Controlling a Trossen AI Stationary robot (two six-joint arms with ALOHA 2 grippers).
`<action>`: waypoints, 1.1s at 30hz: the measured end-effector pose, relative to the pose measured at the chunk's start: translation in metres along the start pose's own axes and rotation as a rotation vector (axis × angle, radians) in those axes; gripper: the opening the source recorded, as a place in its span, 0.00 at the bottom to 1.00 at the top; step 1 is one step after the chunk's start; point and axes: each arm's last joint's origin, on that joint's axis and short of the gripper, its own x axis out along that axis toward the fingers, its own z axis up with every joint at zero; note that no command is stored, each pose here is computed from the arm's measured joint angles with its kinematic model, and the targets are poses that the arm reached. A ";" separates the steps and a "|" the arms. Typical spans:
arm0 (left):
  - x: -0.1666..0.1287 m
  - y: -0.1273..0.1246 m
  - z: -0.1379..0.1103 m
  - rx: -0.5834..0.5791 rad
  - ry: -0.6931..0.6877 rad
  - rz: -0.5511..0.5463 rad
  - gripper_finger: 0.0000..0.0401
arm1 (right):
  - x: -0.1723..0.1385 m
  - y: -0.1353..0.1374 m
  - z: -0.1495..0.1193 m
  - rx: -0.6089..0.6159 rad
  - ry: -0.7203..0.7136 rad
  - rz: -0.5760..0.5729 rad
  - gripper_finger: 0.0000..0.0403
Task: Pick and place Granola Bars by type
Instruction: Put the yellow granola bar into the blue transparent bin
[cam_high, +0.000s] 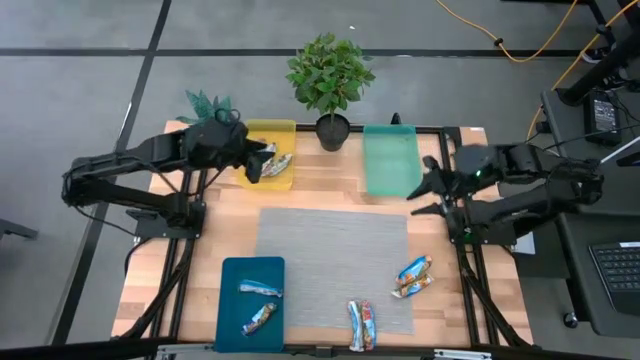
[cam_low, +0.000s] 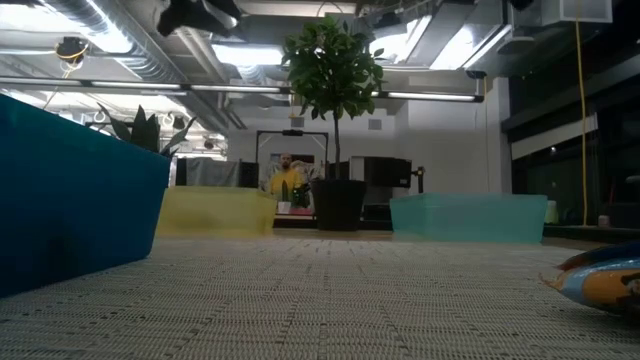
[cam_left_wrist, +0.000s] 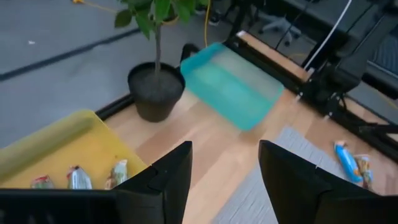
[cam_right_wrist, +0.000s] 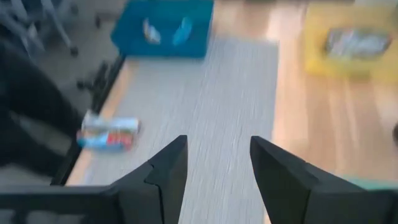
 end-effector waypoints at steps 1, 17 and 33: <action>-0.003 -0.001 -0.001 -0.001 -0.011 0.004 0.44 | 0.003 0.004 -0.003 0.004 0.041 0.006 0.44; -0.015 -0.012 -0.006 0.034 -0.081 0.050 0.43 | 0.057 0.047 -0.025 0.254 0.583 -0.007 0.44; -0.015 -0.013 -0.006 0.048 -0.074 0.034 0.43 | 0.108 0.080 -0.074 0.259 0.787 -0.066 0.81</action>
